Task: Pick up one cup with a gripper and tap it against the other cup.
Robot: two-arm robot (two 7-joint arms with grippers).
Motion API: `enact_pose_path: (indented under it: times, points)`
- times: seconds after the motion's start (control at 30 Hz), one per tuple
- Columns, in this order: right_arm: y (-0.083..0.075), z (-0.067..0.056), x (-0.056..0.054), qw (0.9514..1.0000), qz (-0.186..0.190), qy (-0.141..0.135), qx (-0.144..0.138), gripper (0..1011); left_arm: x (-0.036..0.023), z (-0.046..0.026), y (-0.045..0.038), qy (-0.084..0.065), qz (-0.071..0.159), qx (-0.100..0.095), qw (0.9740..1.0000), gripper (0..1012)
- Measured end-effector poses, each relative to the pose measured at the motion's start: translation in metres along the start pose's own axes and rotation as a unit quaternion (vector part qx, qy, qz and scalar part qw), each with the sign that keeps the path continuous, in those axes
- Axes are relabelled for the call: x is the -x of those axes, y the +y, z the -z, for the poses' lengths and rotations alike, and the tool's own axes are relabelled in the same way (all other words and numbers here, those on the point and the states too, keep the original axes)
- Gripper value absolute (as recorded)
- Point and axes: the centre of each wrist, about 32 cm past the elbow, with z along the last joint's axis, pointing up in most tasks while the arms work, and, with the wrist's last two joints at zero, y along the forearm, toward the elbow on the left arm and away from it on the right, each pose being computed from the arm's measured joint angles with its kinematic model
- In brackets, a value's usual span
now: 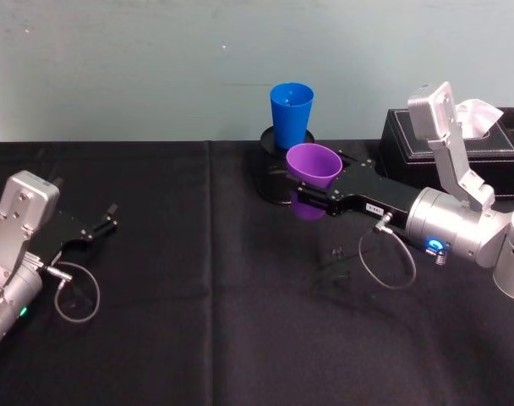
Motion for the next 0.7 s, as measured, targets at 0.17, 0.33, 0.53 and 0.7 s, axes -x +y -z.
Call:
enact_pose_path:
  times: [0.17,0.33,0.53,0.7]
  points:
    - [0.0000,0.0000,0.0000,1.0000,0.000,0.000,0.000,724,0.0000,0.0000,0.0000,0.000,0.000,0.000,1.0000,1000]
    - [0.0000,0.0000,0.0000,1.0000,0.000,0.000,0.000,724,0.0000,0.0000,0.0000,0.000,0.000,0.000,1.0000,1000]
    - [0.0000,0.0000,0.0000,1.0000,0.000,0.000,0.000,724,0.0000,0.0000,0.0000,0.000,0.000,0.000,1.0000,1000]
    - [0.0000,0.0001,0.0000,1.0000,0.000,0.000,0.000,724,0.0000,0.0000,0.0000,0.000,0.000,0.000,1.0000,1000]
